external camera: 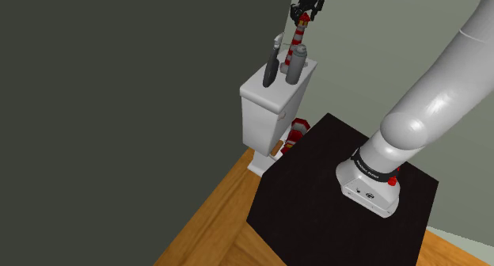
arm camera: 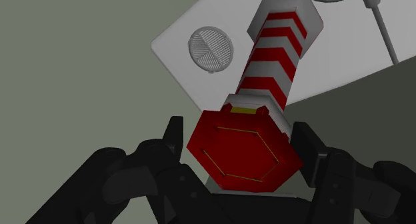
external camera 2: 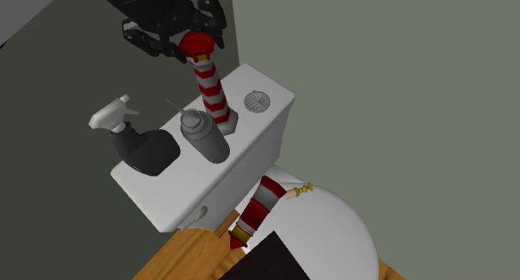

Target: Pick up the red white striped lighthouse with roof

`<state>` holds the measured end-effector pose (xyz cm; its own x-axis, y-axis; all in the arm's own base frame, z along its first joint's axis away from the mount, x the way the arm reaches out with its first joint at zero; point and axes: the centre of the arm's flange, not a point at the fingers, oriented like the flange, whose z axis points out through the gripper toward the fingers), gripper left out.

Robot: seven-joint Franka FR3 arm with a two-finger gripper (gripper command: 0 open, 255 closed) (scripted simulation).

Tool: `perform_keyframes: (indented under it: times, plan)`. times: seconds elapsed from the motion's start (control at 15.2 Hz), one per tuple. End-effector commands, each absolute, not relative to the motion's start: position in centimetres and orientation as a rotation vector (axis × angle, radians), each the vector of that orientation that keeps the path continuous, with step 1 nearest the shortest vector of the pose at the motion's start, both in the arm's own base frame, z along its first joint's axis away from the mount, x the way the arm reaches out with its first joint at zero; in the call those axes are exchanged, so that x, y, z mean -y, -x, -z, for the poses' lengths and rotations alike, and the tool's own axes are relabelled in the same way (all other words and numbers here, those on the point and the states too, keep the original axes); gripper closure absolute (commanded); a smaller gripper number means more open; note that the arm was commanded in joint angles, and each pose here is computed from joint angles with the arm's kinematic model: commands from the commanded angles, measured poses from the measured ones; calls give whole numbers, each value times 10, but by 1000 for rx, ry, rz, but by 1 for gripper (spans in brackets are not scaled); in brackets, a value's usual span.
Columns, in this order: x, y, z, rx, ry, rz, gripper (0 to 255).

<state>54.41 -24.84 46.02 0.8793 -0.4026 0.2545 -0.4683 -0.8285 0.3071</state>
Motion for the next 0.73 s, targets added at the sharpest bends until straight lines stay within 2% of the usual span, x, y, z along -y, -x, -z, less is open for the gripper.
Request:
perform_keyframes:
  times: [0.0,0.4,0.66]
  plan:
    - [248,-544,-459,645,-2686,-252,255]
    - [249,-544,-459,645,-2686,-252,255]
    - [249,-544,-480,645,-2686,-252,255]
